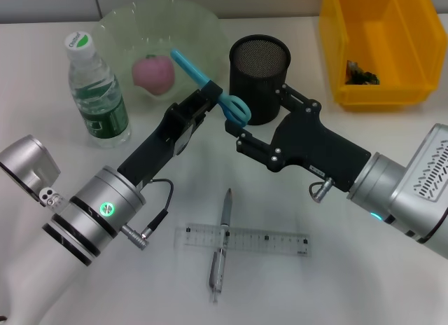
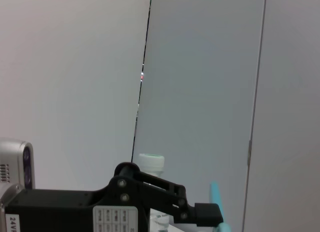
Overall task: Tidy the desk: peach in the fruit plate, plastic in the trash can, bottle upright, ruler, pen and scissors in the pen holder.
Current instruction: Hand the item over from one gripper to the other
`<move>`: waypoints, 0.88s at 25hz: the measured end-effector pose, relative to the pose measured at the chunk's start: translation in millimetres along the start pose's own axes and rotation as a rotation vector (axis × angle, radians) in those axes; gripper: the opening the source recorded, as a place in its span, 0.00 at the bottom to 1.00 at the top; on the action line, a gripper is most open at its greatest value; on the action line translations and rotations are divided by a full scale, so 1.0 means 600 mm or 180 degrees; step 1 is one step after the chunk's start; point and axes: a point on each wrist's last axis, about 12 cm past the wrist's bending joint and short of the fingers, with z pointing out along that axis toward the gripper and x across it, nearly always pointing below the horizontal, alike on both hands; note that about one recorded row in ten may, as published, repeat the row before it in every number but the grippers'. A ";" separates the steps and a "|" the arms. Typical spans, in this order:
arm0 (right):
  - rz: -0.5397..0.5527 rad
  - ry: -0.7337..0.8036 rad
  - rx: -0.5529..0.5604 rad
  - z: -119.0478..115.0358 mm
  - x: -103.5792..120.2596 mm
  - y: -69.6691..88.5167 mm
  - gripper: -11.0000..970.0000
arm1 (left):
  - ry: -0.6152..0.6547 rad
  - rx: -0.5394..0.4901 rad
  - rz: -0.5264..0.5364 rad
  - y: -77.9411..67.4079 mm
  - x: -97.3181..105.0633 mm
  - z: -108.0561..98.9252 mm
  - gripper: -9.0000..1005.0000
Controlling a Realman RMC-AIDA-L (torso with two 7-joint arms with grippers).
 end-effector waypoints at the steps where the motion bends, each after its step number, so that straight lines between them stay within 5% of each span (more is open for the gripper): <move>1: 0.0001 -0.0001 -0.0004 0.001 0.000 0.000 0.75 | 0.0000 0.0003 -0.0004 0.000 0.000 0.000 0.26; 22: -0.0134 0.0011 0.0027 0.013 -0.002 0.002 0.75 | -0.0015 0.0107 -0.0063 -0.011 0.002 0.014 0.26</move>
